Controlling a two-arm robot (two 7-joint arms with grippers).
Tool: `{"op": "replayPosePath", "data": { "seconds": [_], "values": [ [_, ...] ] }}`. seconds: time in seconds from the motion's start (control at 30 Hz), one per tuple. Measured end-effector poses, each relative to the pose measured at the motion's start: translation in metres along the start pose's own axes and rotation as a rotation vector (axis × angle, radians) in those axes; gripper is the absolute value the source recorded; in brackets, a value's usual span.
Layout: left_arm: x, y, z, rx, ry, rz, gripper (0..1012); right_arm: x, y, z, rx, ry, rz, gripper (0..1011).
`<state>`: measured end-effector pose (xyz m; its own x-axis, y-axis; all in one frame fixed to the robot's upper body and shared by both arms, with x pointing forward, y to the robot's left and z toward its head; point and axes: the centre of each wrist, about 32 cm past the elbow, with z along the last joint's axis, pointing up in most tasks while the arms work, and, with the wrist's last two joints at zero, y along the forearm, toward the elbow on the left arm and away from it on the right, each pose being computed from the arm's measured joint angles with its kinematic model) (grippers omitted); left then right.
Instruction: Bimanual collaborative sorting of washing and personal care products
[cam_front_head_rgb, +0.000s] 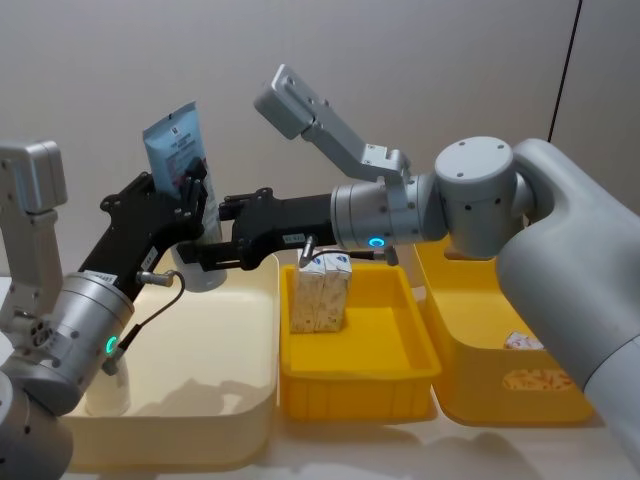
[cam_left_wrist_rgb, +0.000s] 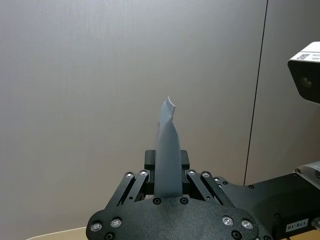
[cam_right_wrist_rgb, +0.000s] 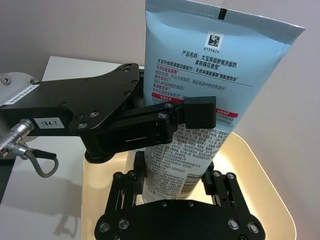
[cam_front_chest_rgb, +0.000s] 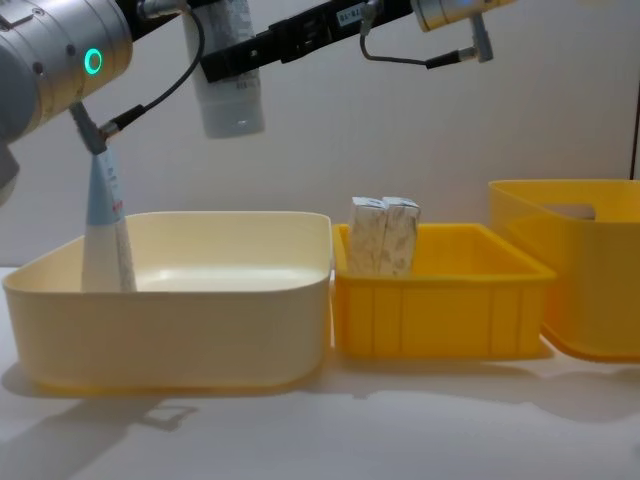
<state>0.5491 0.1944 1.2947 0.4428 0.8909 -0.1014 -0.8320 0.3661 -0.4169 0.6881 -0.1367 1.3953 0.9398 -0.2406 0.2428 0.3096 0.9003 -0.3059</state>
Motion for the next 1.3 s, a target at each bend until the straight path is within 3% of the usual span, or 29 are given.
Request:
{"op": "replayPosePath", "data": {
  "seconds": [0.83,1.3],
  "values": [
    [0.0001,0.0001,0.0,0.001,0.0,0.0,262,-0.0001,0.0009,0.0009,0.003,0.002,0.005,517],
    [0.0001,0.0001,0.0,0.001,0.0,0.0,288,-0.0001,0.001,0.001,0.003,0.002,0.005,516]
  ]
}}
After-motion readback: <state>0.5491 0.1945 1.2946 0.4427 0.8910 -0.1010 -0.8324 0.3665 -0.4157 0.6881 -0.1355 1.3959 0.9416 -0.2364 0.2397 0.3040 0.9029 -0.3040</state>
